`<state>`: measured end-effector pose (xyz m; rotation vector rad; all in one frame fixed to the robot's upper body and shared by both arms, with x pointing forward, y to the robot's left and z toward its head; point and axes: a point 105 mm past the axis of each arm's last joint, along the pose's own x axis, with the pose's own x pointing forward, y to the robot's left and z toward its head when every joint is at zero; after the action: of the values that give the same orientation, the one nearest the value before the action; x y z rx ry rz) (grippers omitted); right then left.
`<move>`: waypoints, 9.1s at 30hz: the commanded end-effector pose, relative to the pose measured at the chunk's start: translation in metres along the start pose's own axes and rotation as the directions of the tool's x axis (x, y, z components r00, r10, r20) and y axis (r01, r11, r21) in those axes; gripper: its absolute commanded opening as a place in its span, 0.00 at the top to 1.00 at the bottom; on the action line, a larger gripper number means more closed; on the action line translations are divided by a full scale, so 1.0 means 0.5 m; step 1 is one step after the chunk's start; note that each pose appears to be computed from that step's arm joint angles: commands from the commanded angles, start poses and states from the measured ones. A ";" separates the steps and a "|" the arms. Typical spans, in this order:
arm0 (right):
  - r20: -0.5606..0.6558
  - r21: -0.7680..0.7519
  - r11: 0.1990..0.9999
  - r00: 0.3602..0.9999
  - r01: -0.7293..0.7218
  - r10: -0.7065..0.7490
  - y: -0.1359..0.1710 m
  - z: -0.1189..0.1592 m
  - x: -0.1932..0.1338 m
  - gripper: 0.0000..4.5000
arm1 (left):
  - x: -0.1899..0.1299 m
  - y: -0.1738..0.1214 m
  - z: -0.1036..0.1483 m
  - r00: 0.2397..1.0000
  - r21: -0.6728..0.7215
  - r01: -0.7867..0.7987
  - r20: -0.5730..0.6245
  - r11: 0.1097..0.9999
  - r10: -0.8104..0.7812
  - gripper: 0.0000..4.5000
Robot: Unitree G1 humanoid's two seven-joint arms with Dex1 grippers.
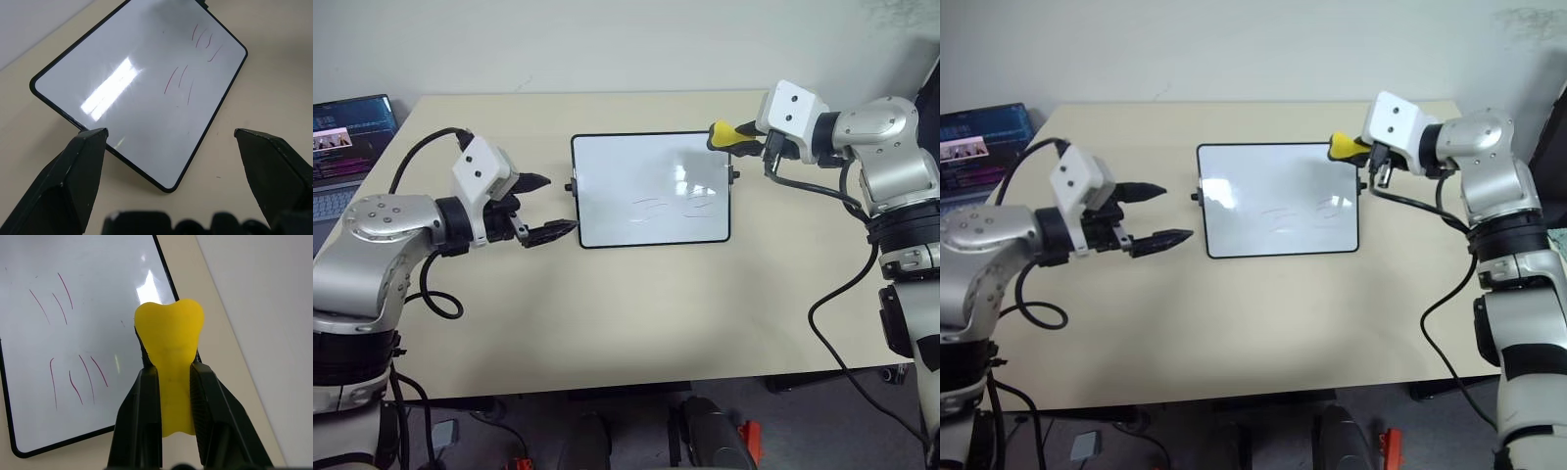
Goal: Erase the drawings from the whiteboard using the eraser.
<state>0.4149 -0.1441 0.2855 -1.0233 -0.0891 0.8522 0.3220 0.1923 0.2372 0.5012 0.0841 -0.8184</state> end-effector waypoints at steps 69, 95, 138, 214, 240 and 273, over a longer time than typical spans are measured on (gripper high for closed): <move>-0.344 -0.114 0.908 0.873 -0.404 0.345 0.292 -0.043 0.278 0.90 | -0.013 -0.020 -0.046 0.996 0.001 -0.015 -0.088 1.000 0.015 0.00; -0.307 -0.137 0.954 0.927 -0.266 0.215 0.220 -0.008 0.281 0.90 | -0.012 -0.020 -0.037 0.997 0.008 -0.012 -0.074 1.000 0.012 0.00; -0.106 -0.276 0.957 0.992 -0.091 0.064 0.155 0.156 0.313 0.91 | -0.025 -0.023 -0.042 0.995 -0.003 -0.026 -0.094 1.000 0.026 0.00; -0.146 -0.060 0.998 0.989 -0.017 0.008 -0.034 -0.011 -0.066 0.91 | 0.007 0.026 0.036 1.000 0.145 0.024 -0.008 0.989 -0.023 0.00; -0.149 -0.033 0.999 0.988 0.035 -0.039 -0.046 -0.013 -0.058 0.91 | 0.019 0.018 0.039 0.999 0.149 0.049 0.002 0.988 -0.050 0.00; -0.031 0.001 0.996 0.995 -0.091 0.091 0.063 0.028 0.063 0.91 | 0.069 -0.026 0.011 0.991 0.118 0.131 -0.010 0.984 -0.130 0.00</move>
<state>0.4088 -0.1040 0.2472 -1.0231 0.0271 0.9647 0.3367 0.1597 0.2178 0.5813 0.1108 -0.9711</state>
